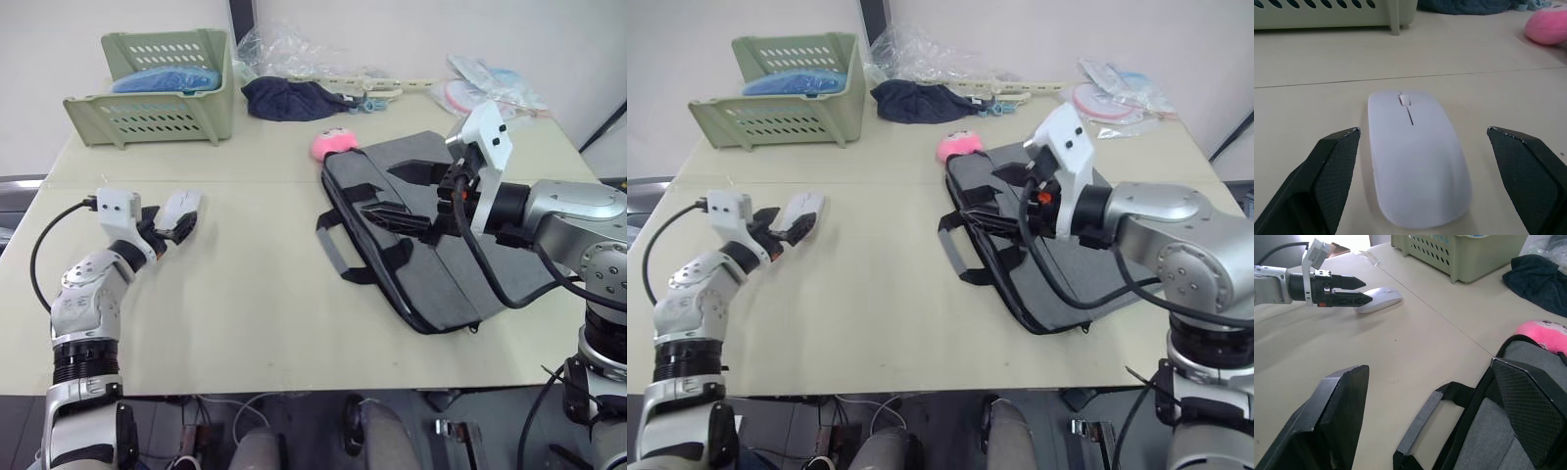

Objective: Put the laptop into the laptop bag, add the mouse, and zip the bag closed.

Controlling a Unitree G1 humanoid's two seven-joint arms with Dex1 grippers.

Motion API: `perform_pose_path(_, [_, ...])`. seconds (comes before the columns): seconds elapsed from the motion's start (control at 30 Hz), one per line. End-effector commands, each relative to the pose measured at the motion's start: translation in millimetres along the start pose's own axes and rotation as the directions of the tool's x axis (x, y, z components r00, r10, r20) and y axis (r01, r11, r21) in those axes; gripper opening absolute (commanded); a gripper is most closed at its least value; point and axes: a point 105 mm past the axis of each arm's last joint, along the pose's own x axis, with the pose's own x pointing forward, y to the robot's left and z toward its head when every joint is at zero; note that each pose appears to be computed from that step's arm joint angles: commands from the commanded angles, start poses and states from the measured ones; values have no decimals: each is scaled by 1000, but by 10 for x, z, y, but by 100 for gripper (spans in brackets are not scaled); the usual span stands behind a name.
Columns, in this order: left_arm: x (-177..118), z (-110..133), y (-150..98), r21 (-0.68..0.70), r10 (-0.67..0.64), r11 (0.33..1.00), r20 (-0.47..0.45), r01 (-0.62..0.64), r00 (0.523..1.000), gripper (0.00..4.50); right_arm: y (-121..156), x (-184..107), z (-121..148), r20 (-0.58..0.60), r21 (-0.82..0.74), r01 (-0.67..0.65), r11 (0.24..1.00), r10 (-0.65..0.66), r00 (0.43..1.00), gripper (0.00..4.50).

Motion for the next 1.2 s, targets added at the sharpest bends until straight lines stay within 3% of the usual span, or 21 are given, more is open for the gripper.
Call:
perform_pose_path(0.03, [28, 184, -28, 42, 3, 999, 63, -6, 998, 450, 42, -36, 58, 11, -48, 6, 999, -6, 1000, 436])
perform_pose_path(0.93, [161, 161, 34, 6, 106, 994, 113, -108, 988, 450, -62, -132, -74, -33, -41, 69, 997, -70, 997, 436])
perform_pose_path(1.2, [198, 82, 50, 2, 109, 994, 81, -110, 991, 450, -85, -144, -93, -34, -35, 80, 996, -81, 996, 436])
